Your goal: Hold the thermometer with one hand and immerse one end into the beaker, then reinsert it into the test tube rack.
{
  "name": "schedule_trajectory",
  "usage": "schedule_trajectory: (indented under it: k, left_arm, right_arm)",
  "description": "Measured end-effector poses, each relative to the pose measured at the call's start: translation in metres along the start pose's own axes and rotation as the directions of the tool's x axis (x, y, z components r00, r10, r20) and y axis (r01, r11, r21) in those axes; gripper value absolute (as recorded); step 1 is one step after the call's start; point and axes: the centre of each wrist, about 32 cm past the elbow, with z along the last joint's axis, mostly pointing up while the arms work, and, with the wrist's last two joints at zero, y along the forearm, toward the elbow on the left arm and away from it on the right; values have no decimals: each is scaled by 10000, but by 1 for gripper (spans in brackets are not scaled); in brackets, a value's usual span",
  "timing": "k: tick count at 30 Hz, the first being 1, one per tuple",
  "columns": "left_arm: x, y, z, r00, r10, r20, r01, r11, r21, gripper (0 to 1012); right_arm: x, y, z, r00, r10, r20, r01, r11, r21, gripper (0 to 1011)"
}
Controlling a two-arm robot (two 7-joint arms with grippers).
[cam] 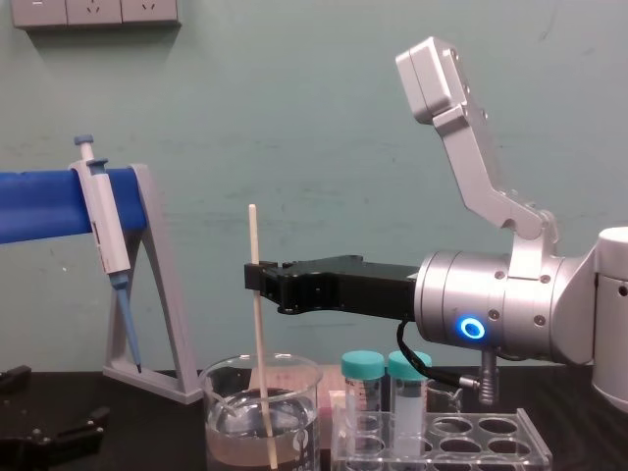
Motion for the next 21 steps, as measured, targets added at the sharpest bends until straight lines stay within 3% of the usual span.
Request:
schedule_trajectory:
  k: [21]
  left_arm:
    - [0, 0, 0, 10000, 0, -1, 0, 10000, 0, 1003]
  right_arm:
    - [0, 0, 0, 10000, 0, 0, 0, 10000, 0, 44]
